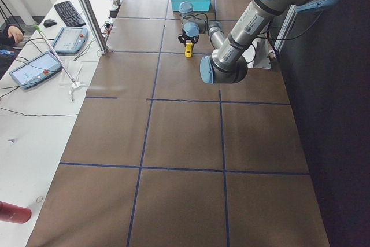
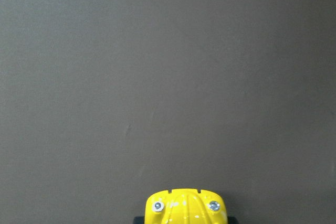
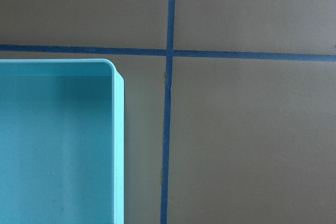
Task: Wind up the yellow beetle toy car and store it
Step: 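Pull the car backward once more with the left gripper pressing down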
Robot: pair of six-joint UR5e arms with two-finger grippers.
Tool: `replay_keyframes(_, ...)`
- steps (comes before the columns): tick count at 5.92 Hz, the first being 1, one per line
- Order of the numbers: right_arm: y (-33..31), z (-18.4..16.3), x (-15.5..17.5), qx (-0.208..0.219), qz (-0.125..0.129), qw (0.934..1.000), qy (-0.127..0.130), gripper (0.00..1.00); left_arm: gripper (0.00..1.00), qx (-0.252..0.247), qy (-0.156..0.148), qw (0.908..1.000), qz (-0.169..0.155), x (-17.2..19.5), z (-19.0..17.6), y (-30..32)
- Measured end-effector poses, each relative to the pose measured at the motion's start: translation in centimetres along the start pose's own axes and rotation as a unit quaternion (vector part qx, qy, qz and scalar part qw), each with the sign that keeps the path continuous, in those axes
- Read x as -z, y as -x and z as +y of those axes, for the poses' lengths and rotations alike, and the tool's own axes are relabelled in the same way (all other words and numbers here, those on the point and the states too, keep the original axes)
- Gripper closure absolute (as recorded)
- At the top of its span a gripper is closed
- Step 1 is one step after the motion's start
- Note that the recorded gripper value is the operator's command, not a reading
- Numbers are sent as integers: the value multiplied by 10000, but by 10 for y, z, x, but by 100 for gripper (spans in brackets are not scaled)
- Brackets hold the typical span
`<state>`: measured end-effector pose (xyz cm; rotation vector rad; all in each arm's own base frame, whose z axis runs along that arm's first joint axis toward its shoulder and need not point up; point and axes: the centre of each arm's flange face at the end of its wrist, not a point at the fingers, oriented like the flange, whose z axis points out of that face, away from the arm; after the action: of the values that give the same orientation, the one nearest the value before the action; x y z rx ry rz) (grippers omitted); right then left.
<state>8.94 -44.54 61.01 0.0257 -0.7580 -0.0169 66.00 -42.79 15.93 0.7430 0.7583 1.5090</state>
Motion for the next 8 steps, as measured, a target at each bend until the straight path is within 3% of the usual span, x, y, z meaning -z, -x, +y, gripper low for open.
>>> replay_keyframes(8,27,4,25,234,-100,9994,-232,0,100,67,78,9999,-43,-1,64,-11)
